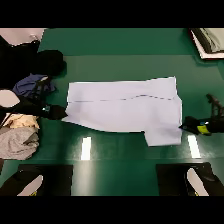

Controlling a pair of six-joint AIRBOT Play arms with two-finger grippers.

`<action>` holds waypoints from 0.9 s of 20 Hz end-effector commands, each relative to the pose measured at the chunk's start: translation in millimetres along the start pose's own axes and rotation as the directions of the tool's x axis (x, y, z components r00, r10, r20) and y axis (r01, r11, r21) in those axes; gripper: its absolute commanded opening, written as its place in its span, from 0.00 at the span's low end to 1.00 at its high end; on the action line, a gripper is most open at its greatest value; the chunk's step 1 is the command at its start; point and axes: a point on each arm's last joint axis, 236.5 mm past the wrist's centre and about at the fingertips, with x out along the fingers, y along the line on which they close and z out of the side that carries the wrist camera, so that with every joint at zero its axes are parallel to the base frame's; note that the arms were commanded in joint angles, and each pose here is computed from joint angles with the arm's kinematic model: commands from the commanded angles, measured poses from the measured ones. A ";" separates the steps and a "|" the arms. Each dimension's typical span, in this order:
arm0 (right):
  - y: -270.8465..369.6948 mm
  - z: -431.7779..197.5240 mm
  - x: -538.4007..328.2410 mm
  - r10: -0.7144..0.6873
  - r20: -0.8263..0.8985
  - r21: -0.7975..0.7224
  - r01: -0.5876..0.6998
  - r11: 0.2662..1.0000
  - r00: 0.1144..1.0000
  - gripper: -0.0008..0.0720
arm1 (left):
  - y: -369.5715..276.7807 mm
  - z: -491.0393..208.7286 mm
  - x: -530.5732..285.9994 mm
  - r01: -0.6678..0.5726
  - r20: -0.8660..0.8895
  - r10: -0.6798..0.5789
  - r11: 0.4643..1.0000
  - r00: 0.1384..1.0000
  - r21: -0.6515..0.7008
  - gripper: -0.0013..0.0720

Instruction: Fold the shirts.

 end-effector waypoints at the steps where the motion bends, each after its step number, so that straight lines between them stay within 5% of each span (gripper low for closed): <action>1: 19.0 39.2 -42.2 0.008 0.144 -0.040 -0.002 0.999 0.990 0.03 | -1.7 29.2 -17.7 -0.020 0.151 0.017 1.000 0.988 0.020 0.05; 9: 32.1 135.9 -44.6 0.014 0.201 -0.099 0.006 0.995 0.980 0.03 | 16.5 117.0 -35.9 -0.075 0.493 0.076 0.997 0.867 -0.022 0.05; 18: 82.9 234.5 20.1 0.059 0.239 -0.213 -0.007 0.977 0.969 0.03 | 61.3 161.8 20.5 -0.102 0.538 0.157 0.986 0.828 -0.131 0.05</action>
